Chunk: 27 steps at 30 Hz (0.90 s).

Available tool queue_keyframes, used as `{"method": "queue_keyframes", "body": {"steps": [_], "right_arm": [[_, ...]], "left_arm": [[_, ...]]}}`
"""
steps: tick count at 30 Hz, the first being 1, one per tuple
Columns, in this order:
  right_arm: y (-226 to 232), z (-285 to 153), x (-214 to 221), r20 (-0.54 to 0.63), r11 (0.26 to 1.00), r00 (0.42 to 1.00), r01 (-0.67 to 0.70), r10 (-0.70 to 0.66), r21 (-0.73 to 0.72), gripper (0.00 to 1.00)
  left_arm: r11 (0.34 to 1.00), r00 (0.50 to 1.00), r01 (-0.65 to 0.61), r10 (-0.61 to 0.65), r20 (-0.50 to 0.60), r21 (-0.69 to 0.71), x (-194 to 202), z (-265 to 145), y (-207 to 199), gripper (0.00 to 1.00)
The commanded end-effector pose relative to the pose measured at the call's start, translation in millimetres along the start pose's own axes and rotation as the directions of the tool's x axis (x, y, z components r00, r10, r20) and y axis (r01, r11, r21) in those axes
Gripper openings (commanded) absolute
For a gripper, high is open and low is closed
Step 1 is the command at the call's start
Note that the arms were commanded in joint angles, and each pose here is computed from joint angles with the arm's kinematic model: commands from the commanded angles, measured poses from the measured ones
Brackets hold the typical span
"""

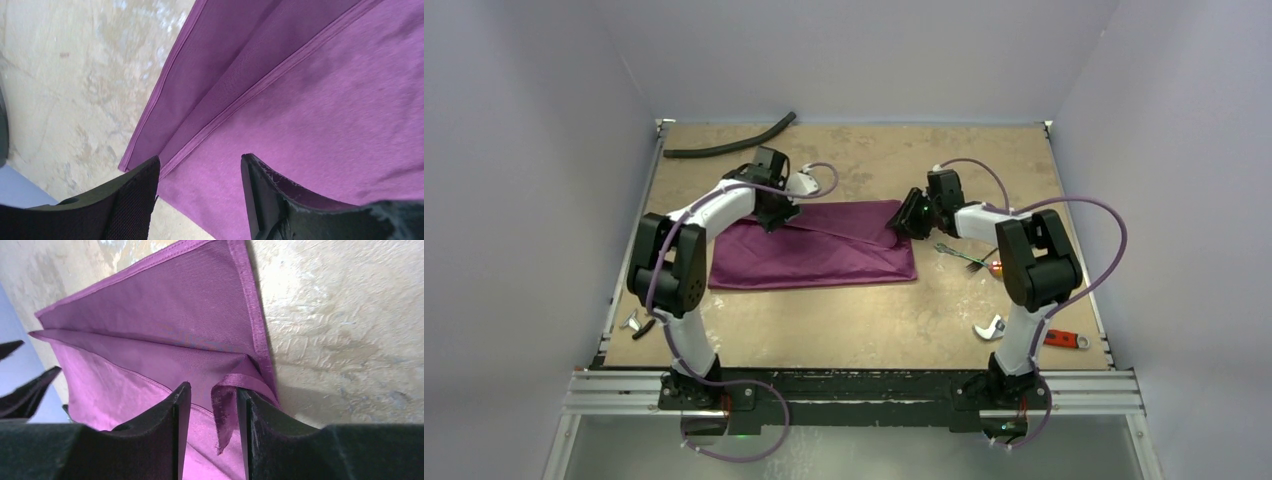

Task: Fold the napkin into a case and place the utensils inside
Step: Smooth out the rectangle-folded napkin at the center of the board.

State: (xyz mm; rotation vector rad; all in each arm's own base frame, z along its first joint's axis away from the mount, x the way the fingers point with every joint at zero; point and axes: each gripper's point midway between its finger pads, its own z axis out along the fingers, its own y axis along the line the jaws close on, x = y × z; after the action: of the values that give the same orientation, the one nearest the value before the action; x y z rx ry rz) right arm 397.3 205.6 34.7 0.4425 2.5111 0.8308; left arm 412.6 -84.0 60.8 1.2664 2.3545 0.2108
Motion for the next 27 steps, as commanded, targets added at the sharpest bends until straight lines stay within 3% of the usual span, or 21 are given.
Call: {"method": "queue_keyframes", "body": {"steps": [1, 6, 9, 18, 22, 27], "right_arm": [[17.9, -10.2, -23.9, 0.059, 0.990, 0.991, -0.117, 0.122, -0.082, 0.41], [21.1, -14.1, -33.4, 0.106, 0.967, 0.968, -0.212, 0.228, -0.144, 0.16], [19.2, -12.6, -33.3, 0.113, 0.953, 0.954, -0.261, 0.279, -0.154, 0.11], [19.0, -14.4, -38.6, 0.143, 0.876, 0.874, -0.428, 0.464, -0.224, 0.09], [15.7, -19.3, -50.3, 0.207, 0.845, 0.826, -0.476, 0.524, -0.242, 0.10], [15.0, -30.1, -50.1, 0.220, 0.807, 0.783, -0.523, 0.582, -0.274, 0.12]], "left_arm": [[0.998, 0.996, -0.067, 0.066, 0.066, 0.009, -28.9, -0.9, -17.5, 0.59], [0.994, 0.993, -0.109, 0.107, 0.058, 0.031, -31.7, 2.4, -39.0, 0.59], [0.992, 0.991, -0.120, 0.119, 0.055, 0.024, -26.1, 1.1, -42.5, 0.59], [0.989, 0.986, -0.145, 0.141, 0.092, 0.038, -37.3, -5.0, -58.5, 0.59], [0.985, 0.975, -0.164, 0.155, 0.162, 0.047, -73.6, -9.7, -74.9, 0.59], [0.984, 0.959, -0.119, 0.080, 0.272, 0.131, -132.4, -12.6, -111.2, 0.59]]}}
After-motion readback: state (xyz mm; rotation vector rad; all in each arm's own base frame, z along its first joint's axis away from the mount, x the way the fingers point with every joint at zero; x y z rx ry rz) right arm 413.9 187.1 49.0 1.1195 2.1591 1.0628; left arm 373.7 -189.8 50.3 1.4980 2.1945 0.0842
